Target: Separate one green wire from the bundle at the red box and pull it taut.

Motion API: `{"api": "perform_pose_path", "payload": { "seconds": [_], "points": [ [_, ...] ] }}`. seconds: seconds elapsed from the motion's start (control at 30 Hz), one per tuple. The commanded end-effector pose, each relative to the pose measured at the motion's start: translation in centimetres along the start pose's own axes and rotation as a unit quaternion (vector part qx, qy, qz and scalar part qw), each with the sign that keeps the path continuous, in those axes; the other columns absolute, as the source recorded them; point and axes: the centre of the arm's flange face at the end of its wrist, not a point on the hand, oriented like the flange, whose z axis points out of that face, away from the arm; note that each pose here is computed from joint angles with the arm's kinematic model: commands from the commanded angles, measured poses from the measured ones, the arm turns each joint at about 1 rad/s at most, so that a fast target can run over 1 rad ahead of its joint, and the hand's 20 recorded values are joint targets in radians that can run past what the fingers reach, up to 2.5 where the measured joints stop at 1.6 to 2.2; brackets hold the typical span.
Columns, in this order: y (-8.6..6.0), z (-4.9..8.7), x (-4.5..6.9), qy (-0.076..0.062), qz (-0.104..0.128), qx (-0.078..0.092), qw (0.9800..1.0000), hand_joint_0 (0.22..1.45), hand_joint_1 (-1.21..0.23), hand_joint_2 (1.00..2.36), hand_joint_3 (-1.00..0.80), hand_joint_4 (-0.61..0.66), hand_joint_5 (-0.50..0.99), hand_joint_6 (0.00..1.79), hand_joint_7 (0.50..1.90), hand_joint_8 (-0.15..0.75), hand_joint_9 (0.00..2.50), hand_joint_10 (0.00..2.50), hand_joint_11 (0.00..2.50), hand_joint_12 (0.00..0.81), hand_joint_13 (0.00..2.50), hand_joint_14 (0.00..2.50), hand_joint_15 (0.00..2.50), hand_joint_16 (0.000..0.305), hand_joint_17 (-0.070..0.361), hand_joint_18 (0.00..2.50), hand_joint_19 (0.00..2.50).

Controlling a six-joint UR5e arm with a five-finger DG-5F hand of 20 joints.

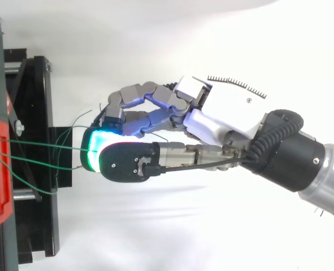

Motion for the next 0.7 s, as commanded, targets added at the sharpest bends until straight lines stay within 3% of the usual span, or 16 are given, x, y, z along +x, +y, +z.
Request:
{"api": "perform_pose_path", "payload": {
  "seconds": [0.0, 0.67],
  "points": [
    [-0.09, 0.01, -0.01, 0.0, -0.001, 0.0, 1.0, 0.62, -0.86, 1.02, -0.03, -0.25, -0.14, 0.88, 1.14, 0.222, 0.88, 0.01, 0.43, 0.345, 0.44, 0.0, 0.08, 0.043, 0.096, 0.32, 0.14],
    [-0.15, -0.01, -0.05, 0.0, -0.001, 0.001, 1.0, 0.62, -0.86, 1.02, -0.04, -0.25, -0.14, 0.88, 1.13, 0.221, 0.88, 0.01, 0.43, 0.347, 0.44, 0.0, 0.08, 0.043, 0.096, 0.33, 0.14]
  ]
}}
